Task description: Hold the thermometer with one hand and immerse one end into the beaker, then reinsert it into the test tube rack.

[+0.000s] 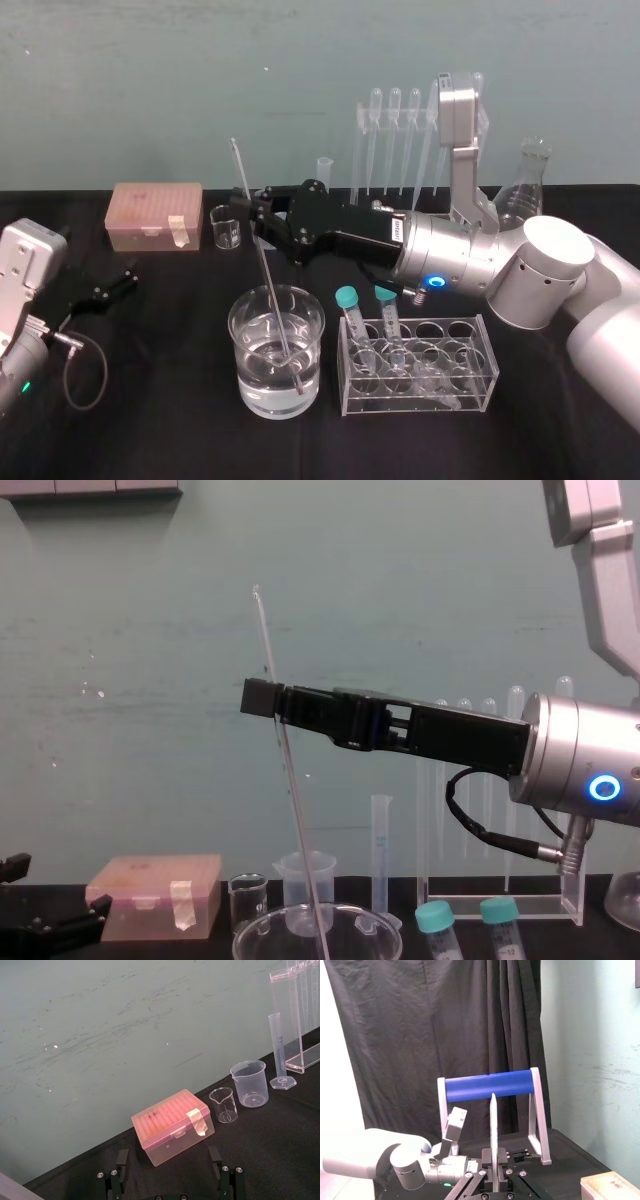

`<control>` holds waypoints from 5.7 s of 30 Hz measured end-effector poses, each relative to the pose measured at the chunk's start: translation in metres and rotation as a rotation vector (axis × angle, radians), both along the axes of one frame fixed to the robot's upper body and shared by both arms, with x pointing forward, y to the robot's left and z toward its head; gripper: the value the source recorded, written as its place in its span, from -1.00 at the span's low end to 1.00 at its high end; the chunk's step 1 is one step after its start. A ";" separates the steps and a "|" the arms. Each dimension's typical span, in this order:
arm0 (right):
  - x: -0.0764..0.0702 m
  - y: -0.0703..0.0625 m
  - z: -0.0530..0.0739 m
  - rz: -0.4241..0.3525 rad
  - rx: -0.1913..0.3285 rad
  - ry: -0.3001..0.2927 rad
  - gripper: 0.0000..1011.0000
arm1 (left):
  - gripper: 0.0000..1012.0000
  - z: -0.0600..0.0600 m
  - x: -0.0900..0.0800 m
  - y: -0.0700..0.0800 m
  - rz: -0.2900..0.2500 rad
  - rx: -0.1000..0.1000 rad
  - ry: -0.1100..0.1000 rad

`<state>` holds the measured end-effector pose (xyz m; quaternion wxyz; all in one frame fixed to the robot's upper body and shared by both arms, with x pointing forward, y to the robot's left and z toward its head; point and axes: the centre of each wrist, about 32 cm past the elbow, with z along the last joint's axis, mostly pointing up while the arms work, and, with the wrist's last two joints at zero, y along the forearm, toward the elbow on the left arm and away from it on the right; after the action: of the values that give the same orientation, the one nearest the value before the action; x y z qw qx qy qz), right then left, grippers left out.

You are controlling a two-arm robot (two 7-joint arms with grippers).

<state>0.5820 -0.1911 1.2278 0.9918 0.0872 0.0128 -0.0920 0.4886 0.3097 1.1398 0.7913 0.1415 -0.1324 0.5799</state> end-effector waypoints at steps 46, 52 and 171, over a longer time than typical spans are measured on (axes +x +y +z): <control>-0.002 0.000 0.000 -0.001 -0.004 -0.002 -0.89 | 0.99 0.000 0.000 0.000 0.000 0.000 0.000; -0.002 0.000 0.000 -0.001 -0.004 0.000 -0.89 | 0.99 0.000 0.000 0.000 0.000 0.000 0.000; -0.076 -0.140 0.064 -0.517 0.045 -0.048 -0.89 | 0.99 0.000 0.000 0.000 0.000 0.000 0.000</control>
<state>0.5061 -0.3312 1.2915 0.9333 0.1118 -0.0313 -0.3399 0.4886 0.3097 1.1398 0.7913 0.1415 -0.1325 0.5799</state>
